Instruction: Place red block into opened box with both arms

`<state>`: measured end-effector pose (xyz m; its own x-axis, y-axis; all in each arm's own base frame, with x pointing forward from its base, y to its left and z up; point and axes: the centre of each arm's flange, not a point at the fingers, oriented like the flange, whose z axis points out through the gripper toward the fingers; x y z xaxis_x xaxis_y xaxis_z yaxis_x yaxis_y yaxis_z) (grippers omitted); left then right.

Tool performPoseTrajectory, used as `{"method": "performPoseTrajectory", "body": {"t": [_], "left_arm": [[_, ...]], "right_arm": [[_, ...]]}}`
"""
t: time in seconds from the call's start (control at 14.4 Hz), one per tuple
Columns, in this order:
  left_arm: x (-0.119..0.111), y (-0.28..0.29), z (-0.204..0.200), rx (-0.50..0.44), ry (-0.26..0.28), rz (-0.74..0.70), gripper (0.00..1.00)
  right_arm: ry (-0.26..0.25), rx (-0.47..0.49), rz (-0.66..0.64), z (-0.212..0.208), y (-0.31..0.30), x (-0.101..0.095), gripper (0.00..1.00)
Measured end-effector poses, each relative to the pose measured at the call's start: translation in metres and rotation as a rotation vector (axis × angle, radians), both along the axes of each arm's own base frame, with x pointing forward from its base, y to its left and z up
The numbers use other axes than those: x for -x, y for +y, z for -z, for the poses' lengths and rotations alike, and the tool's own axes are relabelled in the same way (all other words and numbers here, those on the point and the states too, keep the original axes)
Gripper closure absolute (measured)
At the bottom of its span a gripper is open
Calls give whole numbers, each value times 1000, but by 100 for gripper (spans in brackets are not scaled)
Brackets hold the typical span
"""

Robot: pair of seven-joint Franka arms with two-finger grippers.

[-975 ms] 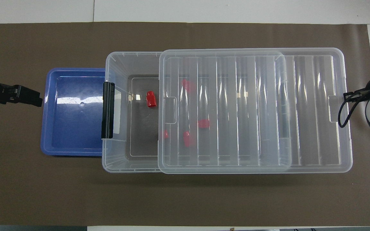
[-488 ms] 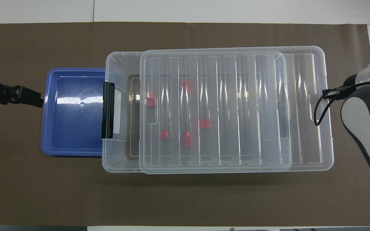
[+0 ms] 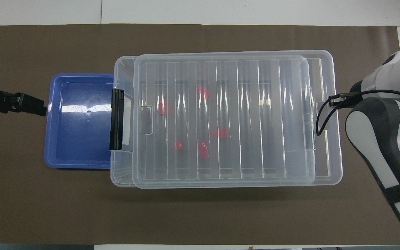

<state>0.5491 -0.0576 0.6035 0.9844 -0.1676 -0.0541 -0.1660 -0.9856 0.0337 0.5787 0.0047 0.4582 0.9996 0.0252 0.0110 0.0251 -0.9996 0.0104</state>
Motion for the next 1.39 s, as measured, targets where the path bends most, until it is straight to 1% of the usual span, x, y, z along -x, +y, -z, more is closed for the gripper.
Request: {"method": "performPoseTrajectory", "body": {"t": [0.7, 1.39], "left_arm": [[0, 0, 0, 0, 0, 0, 0], [0, 0, 0, 0, 0, 0, 0]], "right_arm": [[-4, -2, 13, -2, 31, 1, 99], [-4, -3, 28, -2, 36, 2, 99]]}}
